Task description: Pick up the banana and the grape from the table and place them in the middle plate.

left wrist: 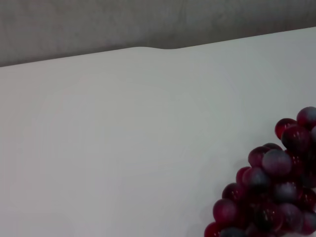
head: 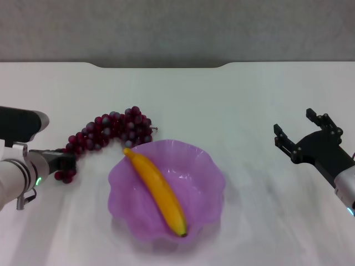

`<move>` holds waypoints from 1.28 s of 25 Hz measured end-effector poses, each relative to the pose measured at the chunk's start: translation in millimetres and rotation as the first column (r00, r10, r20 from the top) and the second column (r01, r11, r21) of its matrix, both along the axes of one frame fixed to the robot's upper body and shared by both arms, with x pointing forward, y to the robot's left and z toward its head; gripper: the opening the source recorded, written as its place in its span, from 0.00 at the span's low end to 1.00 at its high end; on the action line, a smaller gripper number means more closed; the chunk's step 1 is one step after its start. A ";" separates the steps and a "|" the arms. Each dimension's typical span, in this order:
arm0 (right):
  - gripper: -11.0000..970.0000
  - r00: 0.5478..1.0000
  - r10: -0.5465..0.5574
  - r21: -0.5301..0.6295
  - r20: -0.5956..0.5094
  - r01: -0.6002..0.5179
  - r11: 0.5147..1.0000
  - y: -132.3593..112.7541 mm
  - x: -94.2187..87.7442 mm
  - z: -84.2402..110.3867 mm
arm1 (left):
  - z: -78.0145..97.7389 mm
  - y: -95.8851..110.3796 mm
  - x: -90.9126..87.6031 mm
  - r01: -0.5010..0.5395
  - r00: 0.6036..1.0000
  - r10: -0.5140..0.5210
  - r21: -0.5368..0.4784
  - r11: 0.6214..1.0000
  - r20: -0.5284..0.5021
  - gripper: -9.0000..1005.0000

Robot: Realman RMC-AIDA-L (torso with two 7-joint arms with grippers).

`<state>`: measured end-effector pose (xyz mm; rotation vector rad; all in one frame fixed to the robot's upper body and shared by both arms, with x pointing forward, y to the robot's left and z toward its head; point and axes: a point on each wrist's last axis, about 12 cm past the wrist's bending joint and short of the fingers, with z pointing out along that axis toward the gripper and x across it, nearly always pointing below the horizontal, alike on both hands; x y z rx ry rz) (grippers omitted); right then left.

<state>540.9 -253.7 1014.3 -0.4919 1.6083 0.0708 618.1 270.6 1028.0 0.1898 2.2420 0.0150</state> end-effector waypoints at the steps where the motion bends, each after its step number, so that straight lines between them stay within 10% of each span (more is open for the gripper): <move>1: 0.85 1.000 0.000 0.000 0.000 0.000 1.000 0.0 0.0 0.0 | -0.1 0.1 -0.1 -0.001 1.000 0.001 -0.001 1.000 0.000 0.23; 32: 0.80 1.000 0.006 -0.017 -0.006 -0.006 1.000 -1.0 -0.9 -1.5 | 8.2 2.3 -8.4 -0.017 0.995 0.020 -0.035 0.999 0.096 0.19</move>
